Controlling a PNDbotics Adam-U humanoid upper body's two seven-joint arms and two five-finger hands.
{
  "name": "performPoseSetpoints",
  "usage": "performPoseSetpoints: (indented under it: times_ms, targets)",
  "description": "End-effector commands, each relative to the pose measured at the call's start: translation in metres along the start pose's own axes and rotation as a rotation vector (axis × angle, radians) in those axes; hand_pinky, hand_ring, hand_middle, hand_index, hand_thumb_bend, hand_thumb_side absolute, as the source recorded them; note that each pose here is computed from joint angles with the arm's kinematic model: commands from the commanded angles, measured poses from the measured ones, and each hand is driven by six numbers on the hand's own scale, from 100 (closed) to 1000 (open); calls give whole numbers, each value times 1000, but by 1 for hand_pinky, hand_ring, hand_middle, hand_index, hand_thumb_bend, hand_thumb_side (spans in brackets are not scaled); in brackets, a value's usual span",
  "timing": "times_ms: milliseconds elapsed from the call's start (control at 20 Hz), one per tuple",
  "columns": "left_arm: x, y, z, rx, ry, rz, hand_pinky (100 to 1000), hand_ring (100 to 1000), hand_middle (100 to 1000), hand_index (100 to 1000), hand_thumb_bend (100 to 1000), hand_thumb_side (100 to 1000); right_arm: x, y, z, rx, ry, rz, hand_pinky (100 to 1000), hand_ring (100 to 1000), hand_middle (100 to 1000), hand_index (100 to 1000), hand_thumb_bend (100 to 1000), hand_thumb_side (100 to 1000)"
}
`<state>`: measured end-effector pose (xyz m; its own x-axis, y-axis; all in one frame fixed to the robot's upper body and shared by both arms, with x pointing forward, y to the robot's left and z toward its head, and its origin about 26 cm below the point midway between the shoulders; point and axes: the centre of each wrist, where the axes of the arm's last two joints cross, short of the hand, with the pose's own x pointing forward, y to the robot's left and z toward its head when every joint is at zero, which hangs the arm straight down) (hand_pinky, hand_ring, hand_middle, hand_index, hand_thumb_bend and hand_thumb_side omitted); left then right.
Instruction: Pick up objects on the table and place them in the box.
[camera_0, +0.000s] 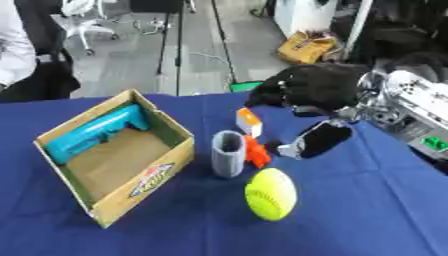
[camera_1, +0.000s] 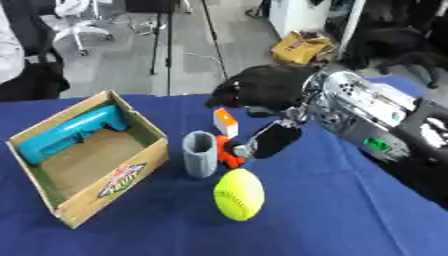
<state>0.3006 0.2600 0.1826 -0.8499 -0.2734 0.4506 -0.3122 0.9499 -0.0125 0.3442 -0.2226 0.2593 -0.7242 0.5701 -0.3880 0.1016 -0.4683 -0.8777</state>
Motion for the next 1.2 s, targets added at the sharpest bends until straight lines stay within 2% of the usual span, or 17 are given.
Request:
performPoseSetpoints:
  times_ms: [50,150,300,450,500,600,700,900,1200]
  targets:
    - [4,3,-6,-22,-28,-8,742,783,894,850,100,979,-8,2,12,35,22,-1,890,927,905,995,336,763]
    - [4,2,-6,-27,-29,-6,741,783,890,845,100,976,-6,5,14,43,31,-13,881,924,893,976,331,763]
    - [4,2,-6,-31,-27,-4,740,781,884,837,100,974,-4,9,14,61,56,-49,869,921,897,997,324,761]
    - [4,2,-6,-34,-24,-3,740,781,880,834,100,974,-3,10,9,120,103,-158,859,917,898,1000,328,742]
    - [4,2,-6,-34,-22,-3,740,780,878,831,100,973,-2,8,7,142,115,-204,834,904,901,1000,355,705]
    - [4,2,-5,-38,-19,-2,739,780,874,828,100,973,2,1,4,188,126,-303,809,887,892,1000,370,684]
    - [4,2,-5,-38,-15,-3,739,779,869,824,100,973,7,-8,4,207,126,-356,807,880,883,998,364,699]
    - [4,2,-5,-38,-12,-2,738,778,860,816,100,973,16,-18,7,224,122,-385,812,879,888,1000,371,694]
    - [4,2,-5,-36,-8,2,737,777,850,806,100,972,26,-19,0,239,99,-468,790,877,885,993,378,688]
